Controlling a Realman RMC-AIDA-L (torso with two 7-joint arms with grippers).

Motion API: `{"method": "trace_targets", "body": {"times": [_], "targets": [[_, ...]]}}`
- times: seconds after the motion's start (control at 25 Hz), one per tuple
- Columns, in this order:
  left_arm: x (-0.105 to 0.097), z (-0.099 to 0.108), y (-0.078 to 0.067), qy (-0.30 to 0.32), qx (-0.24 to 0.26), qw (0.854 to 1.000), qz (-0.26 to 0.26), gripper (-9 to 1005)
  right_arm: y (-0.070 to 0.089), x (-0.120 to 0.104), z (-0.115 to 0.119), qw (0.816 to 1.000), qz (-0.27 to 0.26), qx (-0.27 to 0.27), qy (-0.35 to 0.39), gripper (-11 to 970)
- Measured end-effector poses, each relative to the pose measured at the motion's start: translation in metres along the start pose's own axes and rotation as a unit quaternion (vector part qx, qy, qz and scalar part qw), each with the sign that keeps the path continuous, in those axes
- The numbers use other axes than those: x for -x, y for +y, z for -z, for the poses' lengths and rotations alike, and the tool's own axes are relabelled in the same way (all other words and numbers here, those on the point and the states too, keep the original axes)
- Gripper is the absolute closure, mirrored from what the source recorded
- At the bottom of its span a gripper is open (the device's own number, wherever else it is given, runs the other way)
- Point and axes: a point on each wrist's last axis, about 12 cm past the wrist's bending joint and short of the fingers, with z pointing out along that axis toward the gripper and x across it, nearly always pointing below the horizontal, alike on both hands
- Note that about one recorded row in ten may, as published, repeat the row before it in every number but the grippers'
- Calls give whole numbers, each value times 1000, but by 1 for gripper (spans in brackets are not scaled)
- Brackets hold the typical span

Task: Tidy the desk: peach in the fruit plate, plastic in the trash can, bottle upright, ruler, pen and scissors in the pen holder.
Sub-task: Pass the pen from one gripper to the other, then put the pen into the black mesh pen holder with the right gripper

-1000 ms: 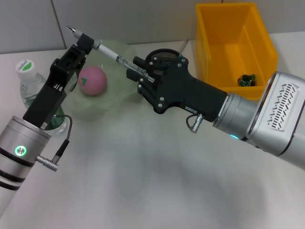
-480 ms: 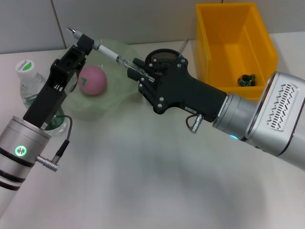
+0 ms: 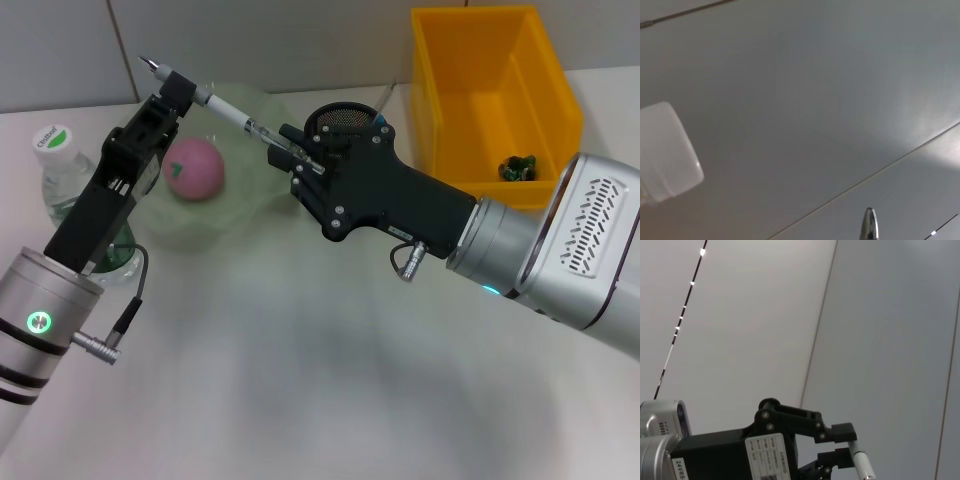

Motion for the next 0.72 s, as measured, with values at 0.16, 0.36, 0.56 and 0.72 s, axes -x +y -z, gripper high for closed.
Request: {"method": "trace_targets", "body": {"times": [0.16,0.36,0.56,0.72], "targets": [[1,3,0,-5,0,1000,0,817,1,0,1,1000,0,0,-1,825],[1,4,0,-7,1,1000,0,674,1,0,2,1000,-1,-1,-3,825],[3,9,-5,-2,-25,999,-47,539,-5,6,5,999,-13,-34,-32,825],[1,12,-11,11,-54,993,-106,447,-12,11,7,996,-37,-63,-54,826]]}}
